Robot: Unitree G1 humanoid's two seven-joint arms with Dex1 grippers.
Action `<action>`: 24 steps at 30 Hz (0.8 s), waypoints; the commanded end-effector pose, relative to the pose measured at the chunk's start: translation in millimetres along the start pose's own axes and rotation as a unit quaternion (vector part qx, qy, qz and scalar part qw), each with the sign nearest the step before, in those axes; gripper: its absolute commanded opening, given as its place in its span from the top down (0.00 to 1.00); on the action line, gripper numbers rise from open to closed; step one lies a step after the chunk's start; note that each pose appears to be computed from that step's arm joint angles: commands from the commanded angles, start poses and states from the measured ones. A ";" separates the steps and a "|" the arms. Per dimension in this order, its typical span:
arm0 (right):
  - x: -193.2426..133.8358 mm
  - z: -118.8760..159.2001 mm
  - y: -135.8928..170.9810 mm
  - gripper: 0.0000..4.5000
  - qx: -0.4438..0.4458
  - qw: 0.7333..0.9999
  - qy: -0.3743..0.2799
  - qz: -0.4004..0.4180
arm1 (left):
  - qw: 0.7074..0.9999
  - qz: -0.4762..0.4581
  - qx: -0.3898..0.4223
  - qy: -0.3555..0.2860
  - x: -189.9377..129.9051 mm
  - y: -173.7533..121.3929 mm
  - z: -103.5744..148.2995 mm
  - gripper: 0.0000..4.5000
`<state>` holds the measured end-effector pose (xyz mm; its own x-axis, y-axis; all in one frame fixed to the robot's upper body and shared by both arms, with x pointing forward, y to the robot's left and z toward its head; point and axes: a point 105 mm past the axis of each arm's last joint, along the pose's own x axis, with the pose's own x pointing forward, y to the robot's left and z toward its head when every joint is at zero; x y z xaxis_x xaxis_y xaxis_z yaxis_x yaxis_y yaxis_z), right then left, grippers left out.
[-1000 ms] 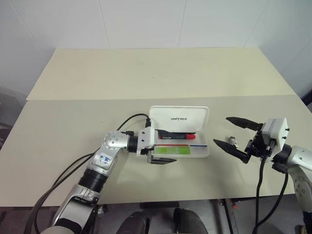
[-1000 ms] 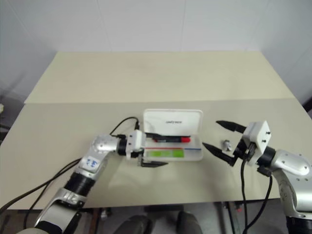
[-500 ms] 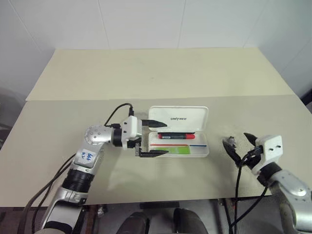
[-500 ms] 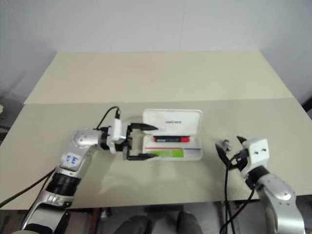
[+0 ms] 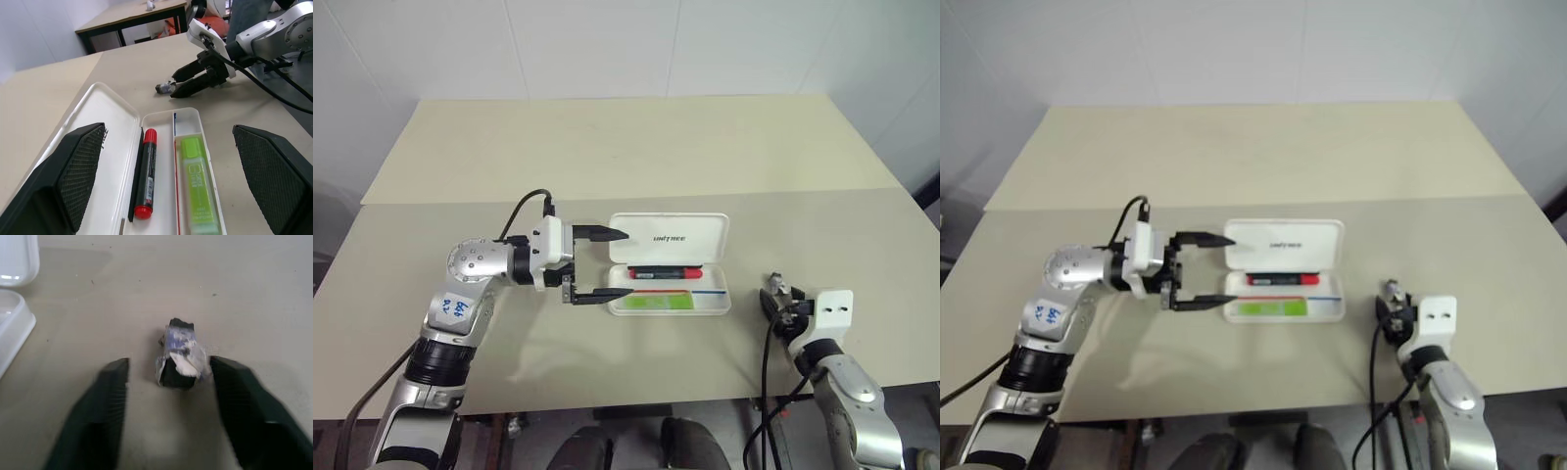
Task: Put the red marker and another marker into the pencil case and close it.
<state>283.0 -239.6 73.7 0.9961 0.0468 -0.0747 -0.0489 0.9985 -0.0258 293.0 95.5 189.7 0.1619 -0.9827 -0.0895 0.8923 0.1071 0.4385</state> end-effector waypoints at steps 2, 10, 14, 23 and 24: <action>3.6 7.2 -2.0 0.81 -0.005 1.000 -0.019 -0.002 | 1.000 0.013 0.019 -0.009 -4.5 1.9 11.2 0.00; 11.3 10.6 -7.1 0.93 -0.014 1.000 -0.017 0.004 | 1.000 0.021 0.020 -0.009 -2.6 -1.8 10.8 0.00; 13.2 41.3 2.6 0.93 -0.048 0.992 -0.065 0.102 | 1.000 0.025 0.019 -0.001 -6.0 -6.7 5.1 0.00; 0.1 82.1 17.1 0.93 -0.184 0.911 -0.075 0.362 | 0.999 0.034 0.004 0.001 -5.5 -16.2 -1.2 0.00; -2.6 82.2 23.5 0.93 -0.192 0.893 -0.068 0.401 | 0.999 0.034 0.003 -0.001 -4.3 -17.6 -1.3 0.00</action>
<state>293.3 -228.4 149.9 0.7373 0.6699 -0.0874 -0.6535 0.6745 -0.3435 283.0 101.6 173.5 0.2290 -0.9701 -0.0807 0.8944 0.1770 0.4107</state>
